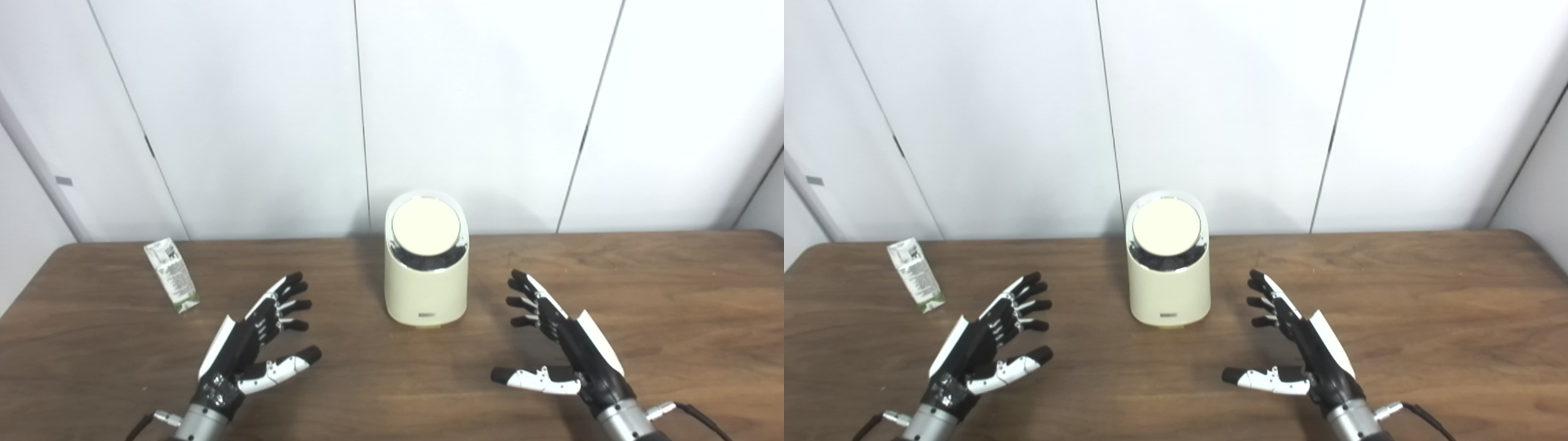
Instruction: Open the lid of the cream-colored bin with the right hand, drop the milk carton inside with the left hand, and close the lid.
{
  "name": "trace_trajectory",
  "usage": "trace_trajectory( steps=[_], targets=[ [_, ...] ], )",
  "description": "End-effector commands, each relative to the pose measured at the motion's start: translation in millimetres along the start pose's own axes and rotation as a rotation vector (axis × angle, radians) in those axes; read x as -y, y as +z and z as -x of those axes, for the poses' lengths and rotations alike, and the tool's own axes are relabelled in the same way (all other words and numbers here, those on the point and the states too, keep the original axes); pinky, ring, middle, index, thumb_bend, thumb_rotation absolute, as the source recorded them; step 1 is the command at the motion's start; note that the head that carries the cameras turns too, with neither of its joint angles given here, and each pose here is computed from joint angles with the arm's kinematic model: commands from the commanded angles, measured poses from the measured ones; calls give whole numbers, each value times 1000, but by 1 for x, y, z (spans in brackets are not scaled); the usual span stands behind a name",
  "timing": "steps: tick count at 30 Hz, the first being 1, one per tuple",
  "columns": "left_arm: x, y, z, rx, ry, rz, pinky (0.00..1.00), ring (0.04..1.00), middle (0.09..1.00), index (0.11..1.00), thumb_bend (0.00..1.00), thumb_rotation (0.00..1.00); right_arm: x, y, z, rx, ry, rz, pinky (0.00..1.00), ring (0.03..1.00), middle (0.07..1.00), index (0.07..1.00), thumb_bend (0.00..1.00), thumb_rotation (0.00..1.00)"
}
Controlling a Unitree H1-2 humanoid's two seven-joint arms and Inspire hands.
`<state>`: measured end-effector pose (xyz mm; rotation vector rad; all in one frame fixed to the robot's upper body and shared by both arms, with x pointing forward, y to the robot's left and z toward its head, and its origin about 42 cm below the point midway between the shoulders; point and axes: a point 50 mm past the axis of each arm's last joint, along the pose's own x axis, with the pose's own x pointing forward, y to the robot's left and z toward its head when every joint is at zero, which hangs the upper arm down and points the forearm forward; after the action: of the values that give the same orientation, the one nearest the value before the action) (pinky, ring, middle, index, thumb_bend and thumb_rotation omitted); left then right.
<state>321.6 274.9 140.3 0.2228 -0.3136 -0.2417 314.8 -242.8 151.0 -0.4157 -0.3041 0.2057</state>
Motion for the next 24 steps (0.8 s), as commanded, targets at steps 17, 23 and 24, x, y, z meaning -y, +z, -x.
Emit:
trace_trajectory(
  steps=[17, 23, 24],
  targets=[
    [-11, 11, -30, 73, 42, -15, 702, 808, 888, 940, 753, 360, 19, 16, -22, 75, -39, -11, 760, 862, 929, 939, 725, 311],
    [-8, 8, -27, 62, 39, -12, 709, 809, 888, 942, 763, 370, 13, 22, -21, 75, -52, -6, 721, 862, 929, 947, 719, 367],
    [-8, 8, -27, 63, 38, -12, 708, 812, 888, 943, 759, 367, 13, 25, -24, 77, -54, 1, 723, 862, 929, 950, 725, 392]
  ],
)
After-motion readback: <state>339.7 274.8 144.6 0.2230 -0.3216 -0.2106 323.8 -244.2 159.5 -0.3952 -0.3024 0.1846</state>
